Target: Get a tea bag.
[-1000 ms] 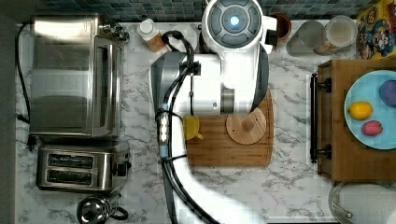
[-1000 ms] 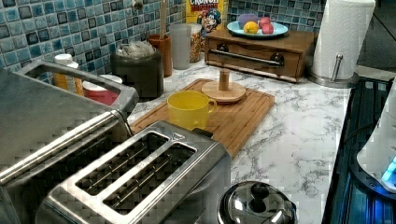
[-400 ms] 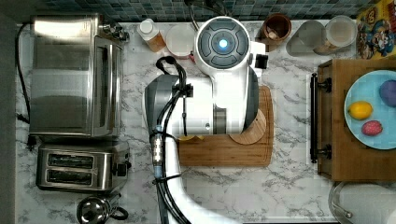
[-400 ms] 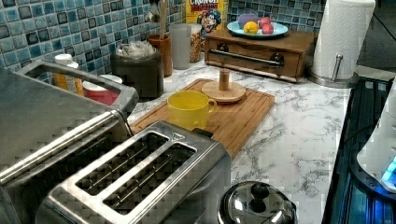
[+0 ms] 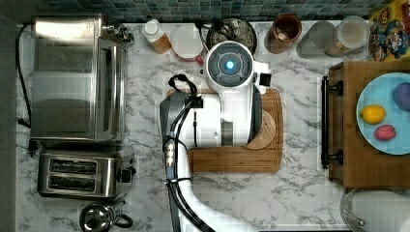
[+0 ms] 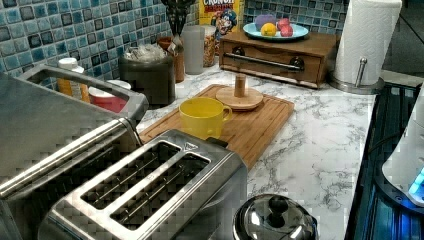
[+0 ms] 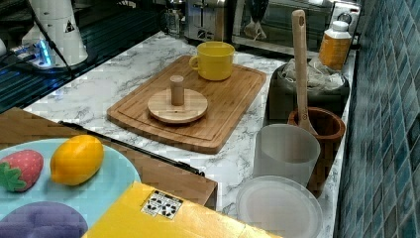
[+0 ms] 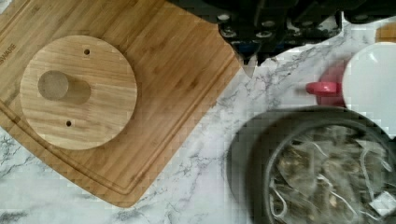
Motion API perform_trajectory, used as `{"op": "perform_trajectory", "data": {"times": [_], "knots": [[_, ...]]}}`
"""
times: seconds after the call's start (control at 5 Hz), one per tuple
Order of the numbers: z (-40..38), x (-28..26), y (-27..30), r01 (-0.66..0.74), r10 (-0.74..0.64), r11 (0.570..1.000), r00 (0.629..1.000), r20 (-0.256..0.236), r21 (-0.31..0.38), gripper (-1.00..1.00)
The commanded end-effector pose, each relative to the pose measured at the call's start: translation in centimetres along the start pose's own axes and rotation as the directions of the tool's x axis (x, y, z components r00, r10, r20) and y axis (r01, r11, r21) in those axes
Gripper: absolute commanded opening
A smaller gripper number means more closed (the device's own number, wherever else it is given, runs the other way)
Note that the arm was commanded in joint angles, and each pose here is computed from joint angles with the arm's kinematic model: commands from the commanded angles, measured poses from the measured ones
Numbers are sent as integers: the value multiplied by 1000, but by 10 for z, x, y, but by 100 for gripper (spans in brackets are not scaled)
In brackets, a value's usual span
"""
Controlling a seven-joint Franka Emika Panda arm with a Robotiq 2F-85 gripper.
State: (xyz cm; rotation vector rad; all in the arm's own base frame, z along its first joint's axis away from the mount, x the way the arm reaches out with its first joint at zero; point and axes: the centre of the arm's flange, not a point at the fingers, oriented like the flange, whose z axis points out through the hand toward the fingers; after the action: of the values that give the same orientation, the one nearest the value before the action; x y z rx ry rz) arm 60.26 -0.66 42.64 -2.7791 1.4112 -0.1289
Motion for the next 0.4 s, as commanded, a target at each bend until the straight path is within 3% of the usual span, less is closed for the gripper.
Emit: {"op": "perform_trajectory", "data": {"times": [0.2, 0.4], "knots": [[-83, -39, 20, 44, -33, 984, 997, -66, 171, -100], [-83, -39, 20, 43, -33, 984, 997, -66, 170, -100]]}}
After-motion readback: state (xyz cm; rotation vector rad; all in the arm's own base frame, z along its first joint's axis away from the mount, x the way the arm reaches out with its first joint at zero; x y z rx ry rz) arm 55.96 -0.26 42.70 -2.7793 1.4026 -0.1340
